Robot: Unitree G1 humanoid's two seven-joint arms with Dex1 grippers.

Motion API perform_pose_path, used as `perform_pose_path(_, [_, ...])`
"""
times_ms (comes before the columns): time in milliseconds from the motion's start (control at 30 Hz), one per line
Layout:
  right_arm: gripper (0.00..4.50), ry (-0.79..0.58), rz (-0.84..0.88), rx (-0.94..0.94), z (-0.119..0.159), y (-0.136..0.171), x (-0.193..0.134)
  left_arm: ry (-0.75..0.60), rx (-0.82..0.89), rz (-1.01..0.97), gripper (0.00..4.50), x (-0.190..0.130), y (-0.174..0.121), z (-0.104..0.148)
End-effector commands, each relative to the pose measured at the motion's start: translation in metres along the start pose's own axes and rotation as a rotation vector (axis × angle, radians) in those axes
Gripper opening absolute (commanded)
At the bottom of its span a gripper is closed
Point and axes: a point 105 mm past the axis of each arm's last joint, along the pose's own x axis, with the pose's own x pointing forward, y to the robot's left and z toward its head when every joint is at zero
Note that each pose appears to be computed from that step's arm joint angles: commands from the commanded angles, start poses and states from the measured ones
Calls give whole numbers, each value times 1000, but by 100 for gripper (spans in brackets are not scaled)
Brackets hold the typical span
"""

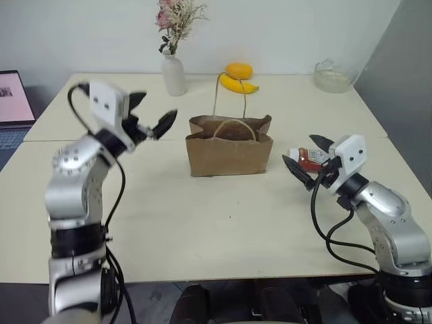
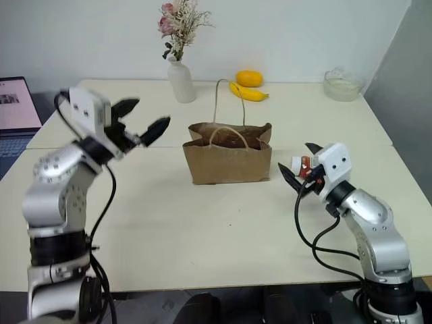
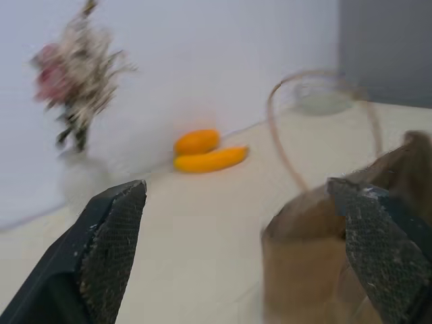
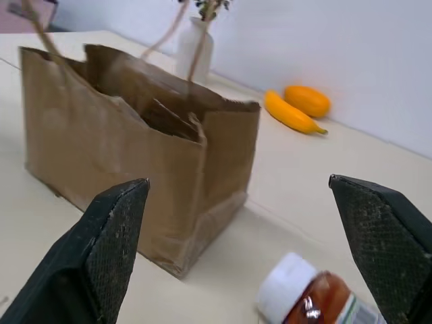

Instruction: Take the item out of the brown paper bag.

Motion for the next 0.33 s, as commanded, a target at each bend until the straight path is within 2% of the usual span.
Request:
perform_pose_path(33, [450, -89, -75, -17, 3, -2, -1, -35, -5, 115, 448, -20, -11, -3])
perform_pose_path(167, [450, -101, -54, 32, -9, 19, 1, 16, -13, 173, 448, -39, -27, -33])
perform_pose_path(333, [450, -123, -22, 52, -5, 39, 6, 11, 1, 172, 448, -44, -26, -37])
